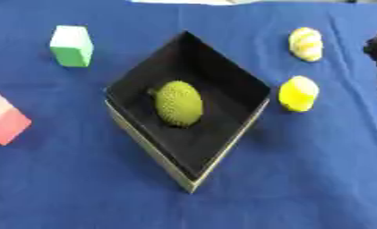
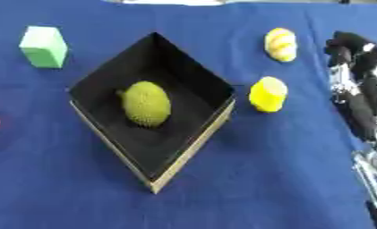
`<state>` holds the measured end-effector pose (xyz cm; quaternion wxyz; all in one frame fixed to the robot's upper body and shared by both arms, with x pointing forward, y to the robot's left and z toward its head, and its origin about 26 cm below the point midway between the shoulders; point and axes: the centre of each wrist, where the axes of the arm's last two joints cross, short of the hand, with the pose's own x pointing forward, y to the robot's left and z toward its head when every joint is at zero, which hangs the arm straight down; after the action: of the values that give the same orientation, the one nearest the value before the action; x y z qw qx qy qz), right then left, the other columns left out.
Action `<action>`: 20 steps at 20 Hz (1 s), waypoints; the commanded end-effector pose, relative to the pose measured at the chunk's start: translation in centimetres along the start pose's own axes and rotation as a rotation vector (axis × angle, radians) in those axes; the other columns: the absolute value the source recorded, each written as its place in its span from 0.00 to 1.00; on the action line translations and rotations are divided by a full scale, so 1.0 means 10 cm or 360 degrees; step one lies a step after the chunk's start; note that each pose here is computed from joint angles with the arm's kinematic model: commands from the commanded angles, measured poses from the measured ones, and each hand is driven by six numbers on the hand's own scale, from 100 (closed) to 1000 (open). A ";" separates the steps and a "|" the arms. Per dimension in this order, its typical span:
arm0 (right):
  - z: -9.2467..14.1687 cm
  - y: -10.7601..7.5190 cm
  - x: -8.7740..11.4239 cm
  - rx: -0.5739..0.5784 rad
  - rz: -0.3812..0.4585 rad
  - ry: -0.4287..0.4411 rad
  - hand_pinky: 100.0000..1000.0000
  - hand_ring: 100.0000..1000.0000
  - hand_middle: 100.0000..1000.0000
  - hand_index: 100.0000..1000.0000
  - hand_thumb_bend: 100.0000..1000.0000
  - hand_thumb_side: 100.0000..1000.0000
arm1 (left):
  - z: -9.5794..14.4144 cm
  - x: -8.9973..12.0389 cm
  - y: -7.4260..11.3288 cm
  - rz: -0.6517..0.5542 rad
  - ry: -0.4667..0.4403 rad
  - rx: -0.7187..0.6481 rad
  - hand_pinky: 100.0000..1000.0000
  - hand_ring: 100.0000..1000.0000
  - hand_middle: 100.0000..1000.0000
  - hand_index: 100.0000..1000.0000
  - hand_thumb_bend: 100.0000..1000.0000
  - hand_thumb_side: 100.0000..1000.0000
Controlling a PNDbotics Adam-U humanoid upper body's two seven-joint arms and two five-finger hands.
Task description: Pick up objects on the table and place them in the box.
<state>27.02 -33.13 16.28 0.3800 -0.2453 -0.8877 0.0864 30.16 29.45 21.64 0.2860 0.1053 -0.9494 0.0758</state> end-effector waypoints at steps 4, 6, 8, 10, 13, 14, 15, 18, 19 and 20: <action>0.21 -0.13 -0.04 0.0355 0.0275 0.0064 0.83 0.76 0.70 0.80 0.00 0.55 | -0.06 0.07 0.10 -0.0087 -0.0057 -0.0013 0.81 0.74 0.66 0.84 0.07 0.56; 0.31 -0.17 -0.06 0.0506 0.0372 0.0129 0.83 0.77 0.71 0.81 0.00 0.53 | -0.06 0.07 0.11 -0.0101 -0.0056 -0.0015 0.81 0.74 0.66 0.84 0.07 0.56; 0.43 -0.21 -0.09 0.0658 0.0472 0.0206 0.83 0.78 0.72 0.81 0.00 0.51 | -0.06 0.07 0.11 -0.0111 -0.0054 -0.0024 0.81 0.74 0.66 0.84 0.07 0.56; 0.52 -0.29 -0.11 0.0804 0.0575 0.0257 0.83 0.79 0.73 0.81 0.00 0.50 | -0.05 0.07 0.11 -0.0115 -0.0049 -0.0035 0.81 0.74 0.66 0.84 0.07 0.56; 0.59 -0.45 -0.12 0.0984 0.0716 0.0260 0.83 0.79 0.73 0.81 0.00 0.49 | -0.04 0.06 0.11 -0.0113 -0.0038 -0.0050 0.81 0.74 0.66 0.84 0.07 0.56; 0.48 -0.55 -0.10 0.1079 0.0866 0.0199 0.83 0.80 0.73 0.81 0.00 0.49 | -0.03 0.06 0.11 -0.0115 -0.0032 -0.0049 0.81 0.74 0.66 0.84 0.07 0.56; 0.36 -0.62 -0.06 0.1152 0.1023 0.0132 0.84 0.80 0.73 0.81 0.00 0.48 | -0.03 0.06 0.12 -0.0117 -0.0027 -0.0045 0.81 0.74 0.66 0.84 0.07 0.56; 0.14 -0.70 0.02 0.1256 0.1239 0.0027 0.84 0.81 0.75 0.82 0.00 0.48 | -0.01 0.05 0.13 -0.0125 -0.0019 -0.0048 0.81 0.74 0.66 0.84 0.07 0.56; 0.08 -0.72 0.05 0.1288 0.1274 0.0010 0.85 0.81 0.75 0.83 0.00 0.48 | -0.01 0.05 0.13 -0.0128 -0.0018 -0.0051 0.81 0.74 0.66 0.84 0.07 0.56; 0.01 -0.74 0.08 0.1317 0.1301 -0.0005 0.85 0.82 0.75 0.83 0.00 0.48 | -0.01 0.05 0.13 -0.0132 -0.0017 -0.0054 0.81 0.74 0.66 0.84 0.07 0.56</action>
<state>23.60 -38.96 17.46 0.4022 -0.3848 -0.6316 0.5397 29.75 30.43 21.11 0.2969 0.1332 -0.9435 0.0625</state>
